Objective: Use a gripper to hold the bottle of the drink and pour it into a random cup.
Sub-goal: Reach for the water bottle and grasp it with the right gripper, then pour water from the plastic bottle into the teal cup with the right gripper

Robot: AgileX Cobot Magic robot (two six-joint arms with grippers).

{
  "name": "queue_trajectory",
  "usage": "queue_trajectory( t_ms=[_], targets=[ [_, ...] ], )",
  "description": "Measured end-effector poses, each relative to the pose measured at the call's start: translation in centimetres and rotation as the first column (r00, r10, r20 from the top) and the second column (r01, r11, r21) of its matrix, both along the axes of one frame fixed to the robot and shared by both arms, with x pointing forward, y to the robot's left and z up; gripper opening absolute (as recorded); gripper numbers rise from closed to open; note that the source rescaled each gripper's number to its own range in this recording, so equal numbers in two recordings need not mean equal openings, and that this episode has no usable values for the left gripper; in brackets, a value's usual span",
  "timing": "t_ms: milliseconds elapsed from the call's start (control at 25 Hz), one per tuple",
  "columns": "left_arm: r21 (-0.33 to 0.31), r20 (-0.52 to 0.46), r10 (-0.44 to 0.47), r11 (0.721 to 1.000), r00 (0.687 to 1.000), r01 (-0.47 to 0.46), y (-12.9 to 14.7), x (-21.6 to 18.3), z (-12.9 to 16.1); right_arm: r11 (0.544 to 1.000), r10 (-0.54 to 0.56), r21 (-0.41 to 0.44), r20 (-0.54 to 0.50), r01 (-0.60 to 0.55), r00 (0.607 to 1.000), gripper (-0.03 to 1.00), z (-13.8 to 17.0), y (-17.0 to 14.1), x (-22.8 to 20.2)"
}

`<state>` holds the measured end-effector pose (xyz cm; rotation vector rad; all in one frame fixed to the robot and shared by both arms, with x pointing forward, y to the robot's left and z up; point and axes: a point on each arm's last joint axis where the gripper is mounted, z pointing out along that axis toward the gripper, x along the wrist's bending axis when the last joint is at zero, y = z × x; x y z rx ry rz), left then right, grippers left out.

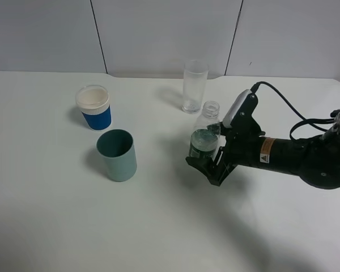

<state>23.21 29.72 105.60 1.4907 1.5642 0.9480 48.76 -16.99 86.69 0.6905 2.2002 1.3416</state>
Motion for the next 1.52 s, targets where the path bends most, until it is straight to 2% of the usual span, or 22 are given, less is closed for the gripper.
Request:
queue_trajectory(
  t_ms=[280, 400, 440, 520, 640, 680, 960, 1520],
  targets=[
    [-0.002, 0.0, -0.001, 1.0, 1.0, 0.001, 0.0, 0.0, 0.0, 1.0, 0.021, 0.01, 0.046, -0.022, 0.999, 1.0, 0.7, 0.5, 1.1],
    [-0.002, 0.0, -0.001, 1.0, 1.0, 0.001, 0.0, 0.0, 0.0, 1.0, 0.022, 0.011, 0.047, -0.022, 0.999, 0.94, 0.7, 0.6, 1.1],
    [-0.002, 0.0, -0.001, 1.0, 1.0, 0.001, 0.0, 0.0, 0.0, 1.0, 0.022, 0.011, 0.047, -0.022, 0.999, 0.88, 0.7, 0.6, 1.1],
    [-0.002, 0.0, -0.001, 1.0, 1.0, 0.001, 0.0, 0.0, 0.0, 1.0, 0.023, 0.01, 0.046, -0.023, 0.999, 0.67, 0.7, 0.6, 1.1],
    [-0.002, 0.0, -0.001, 1.0, 1.0, 0.001, 0.0, 0.0, 0.0, 1.0, 0.023, 0.007, 0.042, -0.023, 0.999, 0.1, 0.6, 0.5, 1.1],
    [-0.002, 0.0, -0.001, 1.0, 1.0, 0.001, 0.0, 0.0, 0.0, 1.0, 0.022, 0.007, 0.04, -0.022, 0.999, 0.0, 0.6, 0.6, 1.1],
    [-0.002, 0.0, -0.001, 1.0, 1.0, 0.001, 0.0, 0.0, 0.0, 0.999, 0.0, 0.036, 0.004, 0.0, 1.0, 0.0, 0.6, 0.5, 1.2],
    [-0.002, 0.0, -0.001, 1.0, 1.0, 0.001, 0.0, 0.0, 0.0, 0.998, -0.057, 0.039, 0.003, 0.057, 0.998, 0.0, 0.6, 0.2, 1.5]
  ],
)
